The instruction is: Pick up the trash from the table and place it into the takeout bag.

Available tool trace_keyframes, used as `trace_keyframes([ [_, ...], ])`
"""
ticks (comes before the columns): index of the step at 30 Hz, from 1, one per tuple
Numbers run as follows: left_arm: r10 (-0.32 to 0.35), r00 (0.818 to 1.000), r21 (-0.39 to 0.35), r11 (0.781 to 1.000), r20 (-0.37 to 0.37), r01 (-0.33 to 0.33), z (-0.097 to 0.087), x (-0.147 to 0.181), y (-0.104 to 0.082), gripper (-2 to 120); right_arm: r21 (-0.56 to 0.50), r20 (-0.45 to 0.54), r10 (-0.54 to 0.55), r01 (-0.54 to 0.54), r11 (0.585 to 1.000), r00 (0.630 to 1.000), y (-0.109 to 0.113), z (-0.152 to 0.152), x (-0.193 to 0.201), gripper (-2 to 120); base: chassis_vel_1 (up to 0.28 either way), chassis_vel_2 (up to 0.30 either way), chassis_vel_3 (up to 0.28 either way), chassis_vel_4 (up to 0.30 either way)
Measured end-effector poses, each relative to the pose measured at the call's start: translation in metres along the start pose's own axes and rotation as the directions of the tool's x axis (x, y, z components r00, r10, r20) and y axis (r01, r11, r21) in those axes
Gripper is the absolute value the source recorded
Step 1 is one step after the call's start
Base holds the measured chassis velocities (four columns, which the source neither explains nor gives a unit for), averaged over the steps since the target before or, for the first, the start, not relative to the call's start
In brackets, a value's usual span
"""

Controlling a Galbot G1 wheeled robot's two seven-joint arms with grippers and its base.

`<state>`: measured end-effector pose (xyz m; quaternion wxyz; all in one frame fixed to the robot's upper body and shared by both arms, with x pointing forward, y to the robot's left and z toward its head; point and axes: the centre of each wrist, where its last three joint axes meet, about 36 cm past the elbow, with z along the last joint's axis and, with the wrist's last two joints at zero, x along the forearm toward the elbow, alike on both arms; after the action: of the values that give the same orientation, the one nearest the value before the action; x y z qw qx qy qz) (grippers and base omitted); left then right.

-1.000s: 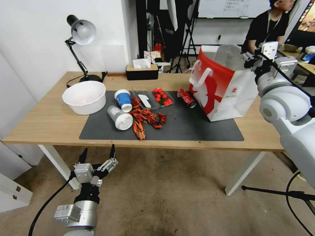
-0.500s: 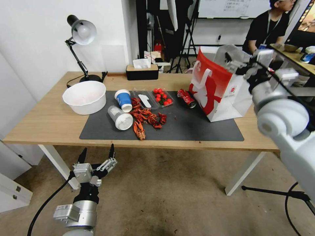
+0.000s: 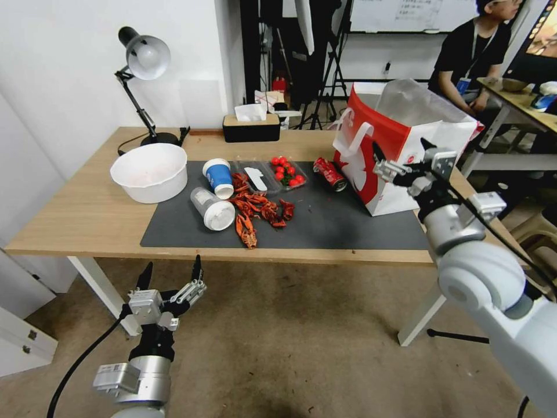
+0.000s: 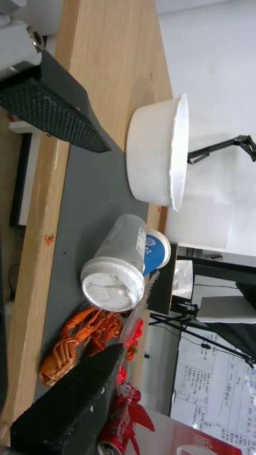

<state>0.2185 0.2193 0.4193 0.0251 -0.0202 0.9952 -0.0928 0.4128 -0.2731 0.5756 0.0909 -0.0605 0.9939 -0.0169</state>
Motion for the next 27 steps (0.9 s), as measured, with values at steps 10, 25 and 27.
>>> trace_keyframes([
  [10,0.000,1.000,0.005,1.000,0.009,0.000,0.000,0.001,0.002,100,-0.048,-0.012,-0.011,0.011,0.999,1.000,0.016,0.050,0.067,100,0.000,0.000,0.000,0.000],
  [25,0.015,1.000,0.003,1.000,-0.001,-0.015,0.003,0.003,0.002,100,-0.097,-0.096,0.027,-0.036,0.995,0.995,0.049,0.130,0.179,100,0.000,0.000,0.000,0.000],
  [27,0.016,1.000,0.003,1.000,-0.001,-0.016,0.003,0.003,0.002,100,-0.099,-0.106,0.028,-0.038,0.994,0.994,0.052,0.133,0.185,100,0.000,0.000,0.000,0.000],
])
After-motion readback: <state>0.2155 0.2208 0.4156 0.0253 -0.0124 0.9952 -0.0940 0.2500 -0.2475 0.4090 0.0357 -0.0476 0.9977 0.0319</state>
